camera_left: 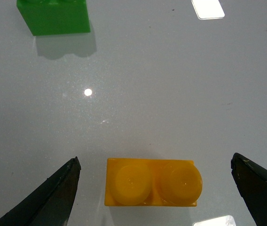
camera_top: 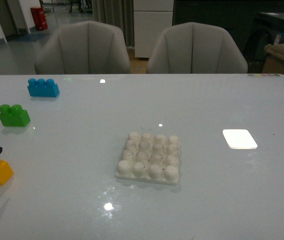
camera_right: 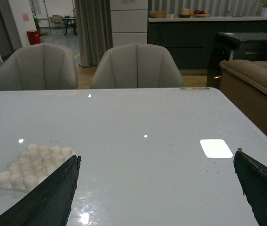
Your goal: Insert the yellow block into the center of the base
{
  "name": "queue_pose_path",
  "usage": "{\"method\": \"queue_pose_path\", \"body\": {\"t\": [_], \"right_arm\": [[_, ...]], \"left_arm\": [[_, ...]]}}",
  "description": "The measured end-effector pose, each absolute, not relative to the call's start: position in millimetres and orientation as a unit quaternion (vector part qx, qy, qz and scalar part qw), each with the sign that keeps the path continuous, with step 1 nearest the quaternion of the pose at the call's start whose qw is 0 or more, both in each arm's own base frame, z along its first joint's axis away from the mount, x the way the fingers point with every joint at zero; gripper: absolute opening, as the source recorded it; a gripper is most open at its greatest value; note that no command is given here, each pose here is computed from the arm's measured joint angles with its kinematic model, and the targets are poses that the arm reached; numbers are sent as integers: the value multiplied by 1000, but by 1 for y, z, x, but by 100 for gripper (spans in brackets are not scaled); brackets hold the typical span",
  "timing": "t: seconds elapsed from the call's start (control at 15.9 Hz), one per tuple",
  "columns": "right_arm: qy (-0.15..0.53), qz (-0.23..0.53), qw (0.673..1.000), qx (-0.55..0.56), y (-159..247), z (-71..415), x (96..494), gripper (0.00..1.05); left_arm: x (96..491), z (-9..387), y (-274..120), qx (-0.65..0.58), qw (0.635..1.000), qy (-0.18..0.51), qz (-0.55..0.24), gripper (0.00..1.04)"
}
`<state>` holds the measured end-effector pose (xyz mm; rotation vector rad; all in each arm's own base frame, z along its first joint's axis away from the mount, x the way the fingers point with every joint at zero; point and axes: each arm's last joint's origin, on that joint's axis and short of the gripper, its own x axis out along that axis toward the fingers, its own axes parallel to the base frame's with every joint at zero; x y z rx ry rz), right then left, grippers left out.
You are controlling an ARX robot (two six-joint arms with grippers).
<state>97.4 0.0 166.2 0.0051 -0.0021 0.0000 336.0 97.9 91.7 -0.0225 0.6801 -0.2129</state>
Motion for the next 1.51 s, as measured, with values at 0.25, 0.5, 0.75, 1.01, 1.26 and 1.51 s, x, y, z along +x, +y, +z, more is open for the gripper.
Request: {"method": "queue_pose_path", "body": {"t": [0.25,0.5,0.75,1.01,1.26,1.51], "right_arm": [[-1,0,1000,3,0,166,97,98],[-1,0,1000,3,0,166,97,98],[-1,0,1000,3,0,166,97,98],[-1,0,1000,3,0,166,97,98],[-1,0,1000,3,0,166,97,98],[-1,0,1000,3,0,166,97,98]], "left_arm": [[337,67,98,0,931,353,-93,98],[342,53,93,-1,930,355,-93,98],[347,48,89,-12,932,351,-87,75],[340,58,72,-12,934,345,-93,66],[330,106,13,11,948,293,-125,66],[323,119,-90,18,935,291,-203,65]]}}
